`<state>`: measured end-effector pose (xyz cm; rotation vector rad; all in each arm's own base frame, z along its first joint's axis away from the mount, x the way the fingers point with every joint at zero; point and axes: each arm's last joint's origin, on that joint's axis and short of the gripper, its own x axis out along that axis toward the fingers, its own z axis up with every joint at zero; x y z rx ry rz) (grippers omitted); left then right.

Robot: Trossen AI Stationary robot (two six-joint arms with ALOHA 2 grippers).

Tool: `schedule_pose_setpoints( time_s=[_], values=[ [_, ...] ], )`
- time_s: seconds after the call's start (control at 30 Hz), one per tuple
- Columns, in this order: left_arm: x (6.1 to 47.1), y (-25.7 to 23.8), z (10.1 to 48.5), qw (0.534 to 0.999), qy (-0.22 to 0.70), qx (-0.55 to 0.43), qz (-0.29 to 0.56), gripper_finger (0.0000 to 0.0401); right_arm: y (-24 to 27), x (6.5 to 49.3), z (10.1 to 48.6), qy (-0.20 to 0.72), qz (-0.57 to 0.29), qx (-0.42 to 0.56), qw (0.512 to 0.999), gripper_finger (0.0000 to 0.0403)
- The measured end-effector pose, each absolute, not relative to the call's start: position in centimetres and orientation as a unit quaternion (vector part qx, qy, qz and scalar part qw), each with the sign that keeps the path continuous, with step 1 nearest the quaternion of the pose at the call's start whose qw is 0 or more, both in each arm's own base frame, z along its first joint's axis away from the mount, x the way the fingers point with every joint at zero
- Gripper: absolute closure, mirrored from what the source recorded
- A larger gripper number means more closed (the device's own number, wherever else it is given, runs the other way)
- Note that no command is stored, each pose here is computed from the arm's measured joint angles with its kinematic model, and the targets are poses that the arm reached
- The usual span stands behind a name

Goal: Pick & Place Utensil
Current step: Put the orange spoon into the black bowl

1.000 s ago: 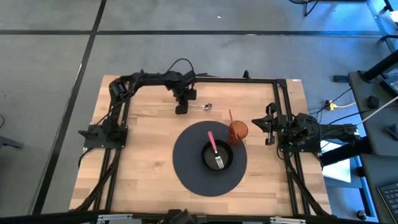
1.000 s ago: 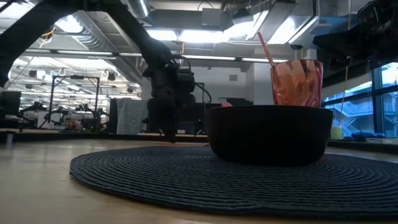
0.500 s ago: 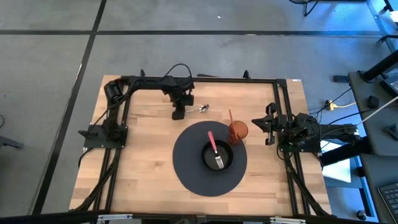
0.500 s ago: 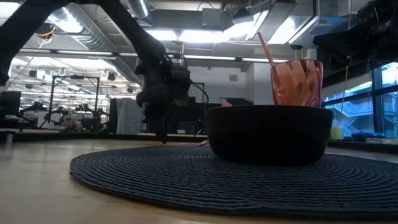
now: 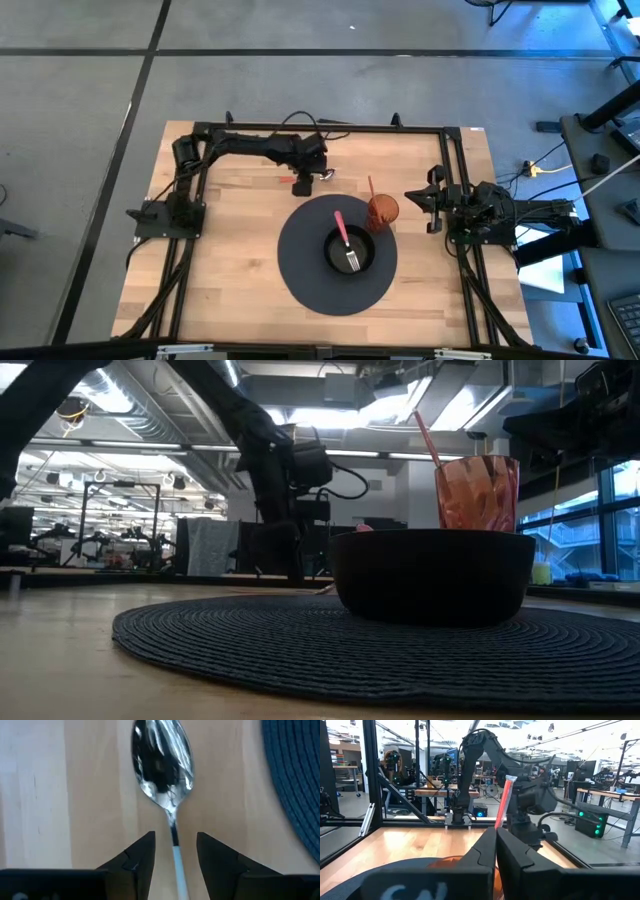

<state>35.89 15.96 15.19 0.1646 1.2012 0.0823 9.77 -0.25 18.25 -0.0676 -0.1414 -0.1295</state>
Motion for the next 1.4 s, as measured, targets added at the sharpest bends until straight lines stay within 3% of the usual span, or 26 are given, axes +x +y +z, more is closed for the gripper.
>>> schedule_pose_setpoints(
  time_s=[0.63, 0.77, 0.97, 1.4],
  values=[
    [36.1, 18.5, 12.2, 0.805, 0.592, 0.019, 0.045, 0.0266, -0.3, 9.8, 18.2, -0.069, -0.065, -0.036, 0.995, 0.0389],
    [36.0, 18.5, 12.1, 0.801, 0.596, 0.01, 0.049, 0.0293, -0.3, 9.8, 18.2, -0.069, -0.065, -0.036, 0.995, 0.0389],
    [36.2, 17.8, 12.1, 0.797, 0.603, 0.029, 0.028, 0.0386, -0.3, 9.8, 18.2, -0.069, -0.065, -0.036, 0.995, 0.0389],
    [36.6, 15.6, 14.8, 0.782, 0.613, 0.106, 0.042, 0.0396, -0.3, 9.8, 18.2, -0.069, -0.065, -0.036, 0.995, 0.0389]
  ],
)
